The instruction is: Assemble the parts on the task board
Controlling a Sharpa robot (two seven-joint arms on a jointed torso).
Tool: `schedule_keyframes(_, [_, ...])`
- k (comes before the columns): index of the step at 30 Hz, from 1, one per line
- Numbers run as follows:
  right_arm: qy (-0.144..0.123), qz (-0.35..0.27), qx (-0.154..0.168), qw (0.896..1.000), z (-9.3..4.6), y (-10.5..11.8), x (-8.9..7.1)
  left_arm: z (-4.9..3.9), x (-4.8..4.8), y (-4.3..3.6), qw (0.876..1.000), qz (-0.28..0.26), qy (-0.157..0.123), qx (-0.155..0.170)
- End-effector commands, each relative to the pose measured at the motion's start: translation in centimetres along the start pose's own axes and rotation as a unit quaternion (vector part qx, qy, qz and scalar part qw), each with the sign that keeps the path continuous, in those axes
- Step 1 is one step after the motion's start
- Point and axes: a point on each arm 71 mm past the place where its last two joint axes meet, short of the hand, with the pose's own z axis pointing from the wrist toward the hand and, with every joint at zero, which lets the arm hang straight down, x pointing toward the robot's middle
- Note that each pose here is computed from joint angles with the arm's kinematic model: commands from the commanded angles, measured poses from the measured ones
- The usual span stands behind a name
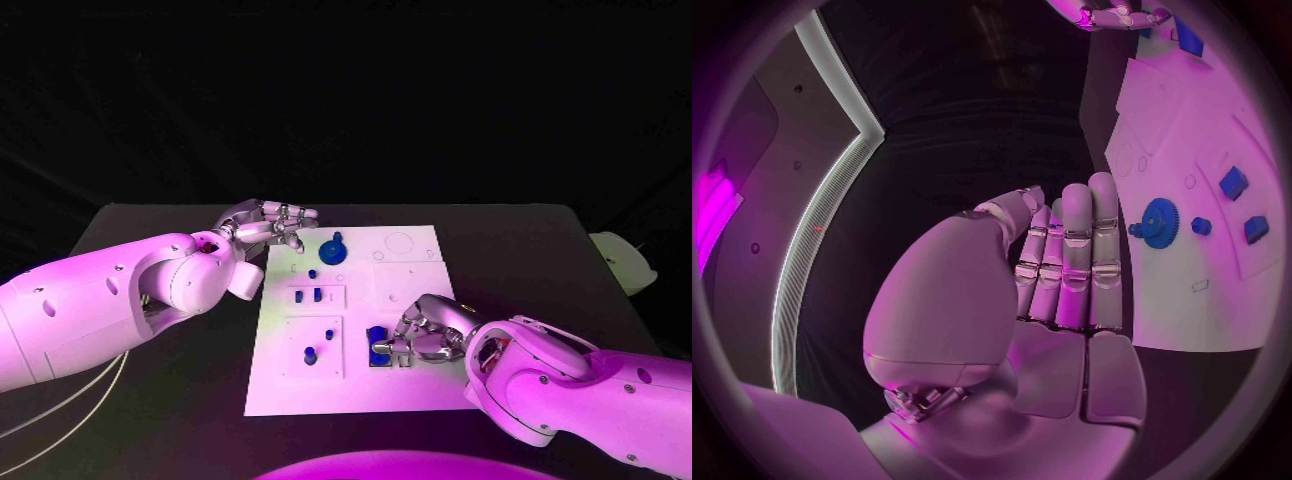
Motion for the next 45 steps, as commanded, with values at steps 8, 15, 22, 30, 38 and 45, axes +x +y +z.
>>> schedule_keyframes(8, [0.013, -0.034, -0.026, 0.999, -0.5, 0.4, 0.2, 0.05, 0.25, -0.1, 1.0, -0.004, 0.01, 0.002])
schedule_keyframes(15, [0.003, -0.032, -0.019, 0.999, 0.0, 0.2, 0.1, 0.08, 0.35, -0.09, 1.0, -0.004, 0.012, 0.001])
schedule_keyframes(22, [0.003, -0.03, -0.017, 0.999, 0.5, 0.3, 0.2, 0.07, 0.33, -0.07, 1.0, -0.004, 0.012, 0.0])
schedule_keyframes(30, [0.022, -0.055, -0.007, 0.998, 1.0, 0.1, 0.6, 0.0, 0.28, -0.03, 1.0, -0.003, 0.013, -0.003])
schedule_keyframes(38, [0.031, -0.079, -0.001, 0.996, 1.0, -0.3, 0.6, -0.09, 0.13, 0.0, 1.0, 0.0, 0.013, -0.005])
schedule_keyframes(45, [0.03, -0.084, -0.003, 0.996, 0.9, -0.4, 0.5, -0.13, 0.06, 0.02, 1.0, 0.002, 0.013, -0.007])
